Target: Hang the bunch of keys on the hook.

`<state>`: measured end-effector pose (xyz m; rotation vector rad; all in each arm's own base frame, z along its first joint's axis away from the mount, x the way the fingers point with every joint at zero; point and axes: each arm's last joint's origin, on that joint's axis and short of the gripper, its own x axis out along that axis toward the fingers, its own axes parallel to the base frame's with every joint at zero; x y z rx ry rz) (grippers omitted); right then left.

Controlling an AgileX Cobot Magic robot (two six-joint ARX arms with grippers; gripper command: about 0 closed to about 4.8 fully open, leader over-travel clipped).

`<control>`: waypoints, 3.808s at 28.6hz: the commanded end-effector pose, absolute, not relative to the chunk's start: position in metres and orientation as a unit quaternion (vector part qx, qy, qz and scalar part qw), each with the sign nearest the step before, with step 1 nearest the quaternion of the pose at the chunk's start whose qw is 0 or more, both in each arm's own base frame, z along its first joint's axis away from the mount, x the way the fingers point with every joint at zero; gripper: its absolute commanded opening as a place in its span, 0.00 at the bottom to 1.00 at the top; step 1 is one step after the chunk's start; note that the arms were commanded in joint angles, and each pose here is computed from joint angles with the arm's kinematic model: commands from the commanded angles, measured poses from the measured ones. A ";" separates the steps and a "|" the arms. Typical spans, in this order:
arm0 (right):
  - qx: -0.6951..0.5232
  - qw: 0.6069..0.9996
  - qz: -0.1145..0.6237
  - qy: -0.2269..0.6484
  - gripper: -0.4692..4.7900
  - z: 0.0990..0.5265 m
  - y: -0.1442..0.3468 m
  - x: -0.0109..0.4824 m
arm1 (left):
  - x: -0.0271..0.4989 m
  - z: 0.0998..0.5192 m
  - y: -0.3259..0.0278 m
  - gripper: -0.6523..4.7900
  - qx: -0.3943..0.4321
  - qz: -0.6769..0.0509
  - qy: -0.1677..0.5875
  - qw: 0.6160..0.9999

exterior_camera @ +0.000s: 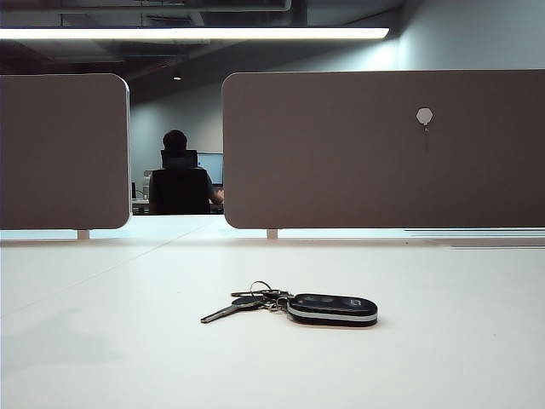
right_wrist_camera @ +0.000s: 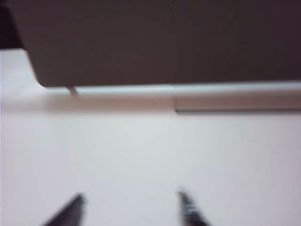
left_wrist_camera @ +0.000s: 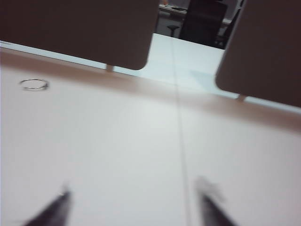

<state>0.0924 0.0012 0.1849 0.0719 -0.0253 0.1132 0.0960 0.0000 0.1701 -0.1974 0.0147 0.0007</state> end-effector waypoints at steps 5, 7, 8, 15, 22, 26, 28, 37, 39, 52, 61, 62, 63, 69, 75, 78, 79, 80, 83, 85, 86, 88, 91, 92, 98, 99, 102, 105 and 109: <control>0.033 0.986 0.152 -0.056 0.96 0.261 0.010 0.073 | 0.085 0.235 -0.007 1.00 -0.122 -0.132 -0.072 0.981; 0.041 0.975 0.216 -0.029 0.96 0.274 0.015 0.081 | 0.092 0.247 -0.009 1.00 -0.121 -0.171 -0.048 0.977; 0.048 0.971 0.232 -0.017 0.96 0.277 0.017 0.085 | 0.095 0.249 -0.010 1.00 -0.122 -0.182 -0.036 0.975; 0.092 0.934 0.342 0.052 0.96 0.277 0.046 0.138 | 0.138 0.256 -0.042 1.00 -0.126 -0.288 0.094 0.945; 0.088 0.878 0.391 0.261 0.96 0.245 0.098 0.198 | 0.160 0.256 -0.098 1.00 -0.050 -0.345 0.159 0.924; 0.071 0.850 0.405 0.330 0.96 0.222 0.127 0.225 | 0.162 0.253 -0.105 1.00 -0.033 -0.326 0.195 0.924; 0.060 0.837 0.411 0.356 0.96 0.210 0.142 0.236 | 0.161 0.249 -0.103 1.00 -0.020 -0.307 0.220 0.926; 0.020 0.812 0.380 0.442 0.96 0.175 0.170 0.247 | 0.157 0.240 -0.101 1.00 0.008 -0.301 0.262 0.917; 0.010 0.815 0.366 0.450 0.96 0.172 0.170 0.246 | 0.157 0.240 -0.100 1.00 0.012 -0.302 0.263 0.916; -0.043 0.826 0.357 0.433 0.96 0.164 0.193 0.237 | 0.156 0.239 -0.100 1.00 0.020 -0.303 0.266 0.915; -0.095 0.826 0.310 0.461 0.81 0.141 0.203 0.230 | 0.154 0.235 -0.099 1.00 0.026 -0.300 0.290 0.909; -0.098 0.822 0.308 0.468 0.70 0.138 0.203 0.230 | 0.154 0.234 -0.098 1.00 0.027 -0.299 0.295 0.907; -0.100 0.820 0.307 0.473 0.59 0.137 0.202 0.230 | 0.153 0.233 -0.098 1.00 0.028 -0.298 0.298 0.906; -0.093 0.808 0.324 0.482 0.07 0.137 0.204 0.228 | 0.153 0.232 -0.098 1.00 0.032 -0.296 0.306 0.904; -0.090 0.820 0.333 0.457 0.07 0.157 0.212 0.239 | 0.153 0.232 -0.097 1.00 0.036 -0.282 0.304 0.909; -0.101 0.831 0.347 0.423 0.07 0.179 0.218 0.246 | 0.153 0.232 -0.097 1.00 0.037 -0.279 0.304 0.910; -0.103 0.835 0.351 0.411 0.07 0.187 0.219 0.249 | 0.153 0.232 -0.097 1.00 0.037 -0.279 0.304 0.910; -0.104 0.840 0.356 0.395 0.07 0.197 0.221 0.251 | 0.153 0.232 -0.097 1.00 0.037 -0.278 0.303 0.911; -0.106 0.855 0.366 0.351 0.07 0.228 0.223 0.258 | 0.154 0.232 -0.097 1.00 0.037 -0.278 0.301 0.911; -0.103 0.865 0.368 0.325 0.07 0.246 0.222 0.261 | 0.154 0.233 -0.097 1.00 0.036 -0.279 0.297 0.913; -0.100 0.870 0.368 0.312 0.07 0.257 0.221 0.264 | 0.154 0.234 -0.097 1.00 0.035 -0.279 0.294 0.914; -0.100 0.877 0.367 0.292 0.07 0.274 0.217 0.268 | 0.155 0.235 -0.098 1.00 0.033 -0.280 0.287 0.915; -0.103 0.889 0.361 0.263 0.07 0.299 0.208 0.271 | 0.156 0.237 -0.098 1.00 0.030 -0.281 0.274 0.919; -0.101 0.894 0.356 0.253 0.07 0.308 0.204 0.273 | 0.157 0.238 -0.099 1.00 0.028 -0.282 0.268 0.921; -0.091 0.921 0.316 0.211 0.07 0.353 0.174 0.284 | 0.161 0.249 -0.102 1.00 0.013 -0.290 0.210 0.934; -0.088 0.926 0.304 0.205 0.07 0.360 0.167 0.288 | 0.162 0.251 -0.102 1.00 0.009 -0.292 0.197 0.936; -0.098 0.941 0.268 0.183 0.07 0.378 0.148 0.298 | 0.164 0.258 -0.104 1.00 0.000 -0.295 0.160 0.942; -0.105 0.955 0.230 0.157 0.07 0.390 0.127 0.309 | 0.166 0.266 -0.105 1.00 -0.009 -0.298 0.124 0.946; -0.096 0.970 0.171 0.143 0.07 0.395 0.097 0.331 | 0.171 0.281 -0.108 1.00 -0.018 -0.301 0.089 0.949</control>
